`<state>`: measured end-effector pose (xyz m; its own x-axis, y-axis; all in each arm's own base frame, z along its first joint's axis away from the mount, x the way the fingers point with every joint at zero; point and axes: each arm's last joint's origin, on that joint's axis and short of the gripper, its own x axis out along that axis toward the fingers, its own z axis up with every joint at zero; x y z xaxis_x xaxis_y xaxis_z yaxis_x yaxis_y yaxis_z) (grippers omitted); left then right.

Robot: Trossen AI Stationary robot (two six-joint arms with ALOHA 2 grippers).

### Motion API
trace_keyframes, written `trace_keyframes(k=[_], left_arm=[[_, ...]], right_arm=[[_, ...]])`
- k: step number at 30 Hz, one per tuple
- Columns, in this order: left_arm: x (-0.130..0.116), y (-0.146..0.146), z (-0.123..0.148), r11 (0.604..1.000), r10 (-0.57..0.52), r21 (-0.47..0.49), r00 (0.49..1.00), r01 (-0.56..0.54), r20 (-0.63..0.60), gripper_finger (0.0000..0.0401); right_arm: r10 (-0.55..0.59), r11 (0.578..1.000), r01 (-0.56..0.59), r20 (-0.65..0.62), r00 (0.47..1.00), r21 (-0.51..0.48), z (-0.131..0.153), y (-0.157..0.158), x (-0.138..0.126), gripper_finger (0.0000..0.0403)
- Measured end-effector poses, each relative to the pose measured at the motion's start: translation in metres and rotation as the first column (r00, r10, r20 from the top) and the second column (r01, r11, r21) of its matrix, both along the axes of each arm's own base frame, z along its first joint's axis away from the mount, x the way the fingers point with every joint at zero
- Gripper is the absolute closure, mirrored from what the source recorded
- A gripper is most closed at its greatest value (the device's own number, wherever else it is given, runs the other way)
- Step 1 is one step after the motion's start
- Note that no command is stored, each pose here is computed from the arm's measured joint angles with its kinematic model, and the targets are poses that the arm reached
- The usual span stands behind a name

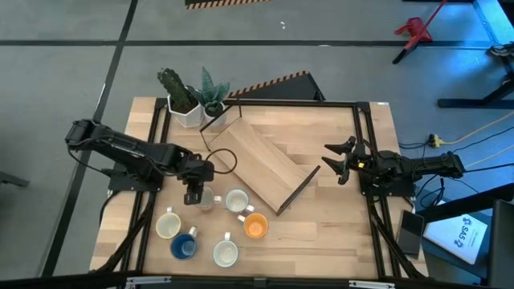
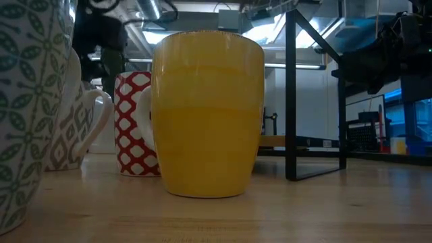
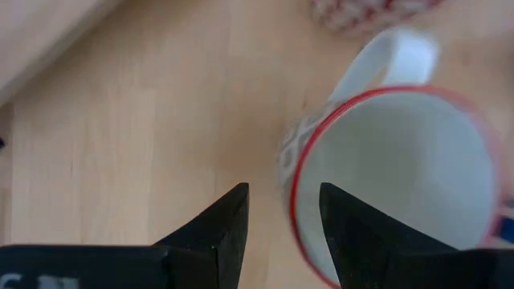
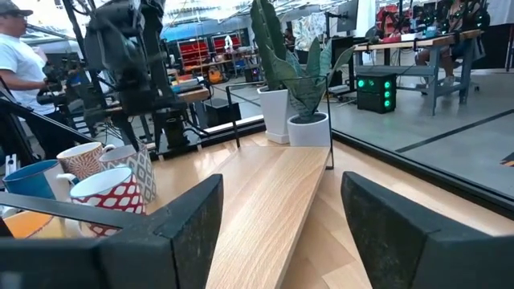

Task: Place coffee mugs
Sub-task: Put the gray mug on the shelf

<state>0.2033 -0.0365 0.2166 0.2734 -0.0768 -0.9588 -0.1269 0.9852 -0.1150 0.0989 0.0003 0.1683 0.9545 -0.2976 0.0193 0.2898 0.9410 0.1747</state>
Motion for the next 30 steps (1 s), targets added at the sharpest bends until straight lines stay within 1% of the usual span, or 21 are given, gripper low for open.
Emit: trace_keyframes(k=[3,5,7,9,10,13,15,18,21,25,28,30], left_arm=[[0.000,0.000,-0.012,1.000,0.017,0.004,0.999,-0.017,-0.052,0.0262],[0.000,0.000,-0.016,1.000,0.024,0.007,0.997,-0.023,-0.074,0.0282],[0.000,0.000,-0.017,0.999,0.035,0.011,0.996,-0.034,-0.078,0.0317],[0.000,0.001,-0.017,0.998,0.067,0.027,0.995,-0.065,-0.075,0.0366],[-0.001,0.001,-0.017,0.997,0.079,0.030,0.994,-0.077,-0.080,0.0379],[-0.001,0.002,-0.016,0.987,0.156,0.047,0.985,-0.153,-0.078,0.0383],[0.000,0.004,-0.010,0.974,0.223,0.057,0.971,-0.219,-0.082,0.0383],[0.002,0.009,0.004,0.941,0.336,0.073,0.938,-0.331,-0.080,0.0383],[0.006,0.018,0.024,0.910,0.411,0.084,0.909,-0.405,-0.064,0.0383],[0.018,0.033,0.056,0.875,0.475,0.072,0.878,-0.479,0.060,0.0383],[0.027,0.050,0.070,0.871,0.471,0.091,0.873,-0.483,0.126,0.0383],[0.032,0.064,0.074,0.868,0.468,0.120,0.874,-0.483,0.134,0.0383]], right_arm=[[0.000,1.000,0.000,0.000,1.000,0.000,0.000,0.000,0.000,0.0162],[0.000,1.000,0.000,0.000,1.000,0.000,0.000,0.000,0.000,0.0162],[0.001,1.000,-0.001,0.000,1.000,0.000,0.000,0.000,0.000,0.0162],[0.001,1.000,-0.001,0.000,1.000,0.000,0.000,0.000,0.000,0.0162],[0.001,1.000,-0.001,0.000,1.000,0.000,0.000,0.000,0.000,0.0162],[0.001,1.000,-0.001,0.000,1.000,0.000,0.000,0.000,0.000,0.0162],[0.000,1.000,0.000,0.000,1.000,0.000,0.000,0.000,0.000,0.0162],[0.001,1.000,-0.001,0.000,1.000,0.000,0.000,0.000,0.000,0.0162],[0.001,1.000,-0.001,0.003,1.000,0.010,0.000,0.000,0.000,0.0162],[0.001,1.000,-0.001,0.003,1.000,0.010,0.000,0.000,0.000,0.0162],[0.001,1.000,-0.001,0.003,1.000,0.010,0.000,0.000,0.000,0.0162],[0.001,1.000,-0.001,0.003,1.000,0.009,0.000,0.000,0.000,0.0162]])
